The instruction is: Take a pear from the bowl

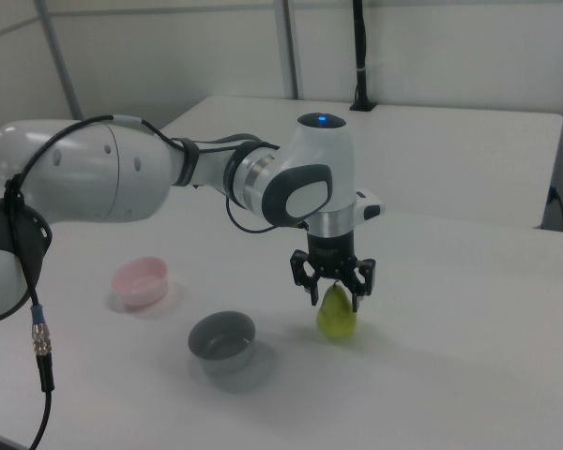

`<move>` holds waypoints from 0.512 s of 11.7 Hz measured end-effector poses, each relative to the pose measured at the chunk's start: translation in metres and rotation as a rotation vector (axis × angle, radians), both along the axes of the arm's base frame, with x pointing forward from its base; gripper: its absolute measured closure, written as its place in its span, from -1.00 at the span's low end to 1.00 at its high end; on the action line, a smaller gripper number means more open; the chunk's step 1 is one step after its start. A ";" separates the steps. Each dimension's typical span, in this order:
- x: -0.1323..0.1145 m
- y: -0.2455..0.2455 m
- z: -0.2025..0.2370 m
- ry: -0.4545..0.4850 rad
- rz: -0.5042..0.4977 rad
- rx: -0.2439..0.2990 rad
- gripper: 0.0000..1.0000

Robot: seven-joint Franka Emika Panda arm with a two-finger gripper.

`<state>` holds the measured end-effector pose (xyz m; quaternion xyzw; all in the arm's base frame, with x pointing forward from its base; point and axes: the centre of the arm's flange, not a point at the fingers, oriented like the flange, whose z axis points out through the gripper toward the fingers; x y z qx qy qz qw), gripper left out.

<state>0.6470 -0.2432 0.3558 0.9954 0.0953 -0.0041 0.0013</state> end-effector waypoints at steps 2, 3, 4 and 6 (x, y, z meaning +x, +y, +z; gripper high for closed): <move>0.001 0.000 0.001 -0.002 0.001 -0.001 -0.99; 0.001 0.000 0.003 -0.006 0.001 -0.002 -1.00; 0.002 0.001 0.009 -0.015 0.002 -0.005 -1.00; 0.003 0.005 0.034 -0.048 0.009 -0.014 -1.00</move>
